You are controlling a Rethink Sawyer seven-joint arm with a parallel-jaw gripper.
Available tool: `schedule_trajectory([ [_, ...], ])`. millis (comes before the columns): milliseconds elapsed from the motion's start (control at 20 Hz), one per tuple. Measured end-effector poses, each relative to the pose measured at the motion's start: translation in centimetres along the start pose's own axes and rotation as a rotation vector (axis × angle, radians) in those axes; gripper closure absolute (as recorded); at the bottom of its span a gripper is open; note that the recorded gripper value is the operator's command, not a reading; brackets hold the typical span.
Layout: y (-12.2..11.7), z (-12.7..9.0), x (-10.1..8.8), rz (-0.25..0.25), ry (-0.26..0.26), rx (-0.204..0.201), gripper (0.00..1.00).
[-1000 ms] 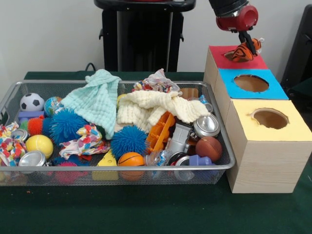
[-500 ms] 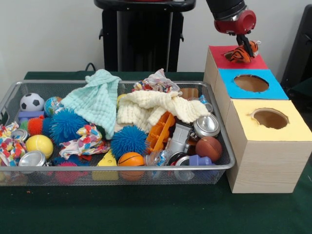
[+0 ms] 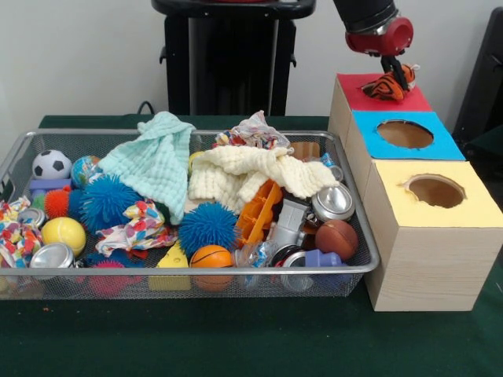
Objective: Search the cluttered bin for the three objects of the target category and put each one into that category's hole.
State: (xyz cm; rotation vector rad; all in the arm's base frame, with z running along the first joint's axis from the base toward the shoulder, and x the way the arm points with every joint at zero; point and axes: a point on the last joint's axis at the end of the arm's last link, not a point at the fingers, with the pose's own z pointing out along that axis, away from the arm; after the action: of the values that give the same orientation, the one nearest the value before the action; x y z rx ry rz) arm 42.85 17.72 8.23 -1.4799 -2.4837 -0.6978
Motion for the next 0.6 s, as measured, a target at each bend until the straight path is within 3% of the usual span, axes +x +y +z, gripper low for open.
schedule_trajectory([
  [600, -0.21, 0.25, 0.08, -0.029, 0.023, 0.031, 1.0],
])
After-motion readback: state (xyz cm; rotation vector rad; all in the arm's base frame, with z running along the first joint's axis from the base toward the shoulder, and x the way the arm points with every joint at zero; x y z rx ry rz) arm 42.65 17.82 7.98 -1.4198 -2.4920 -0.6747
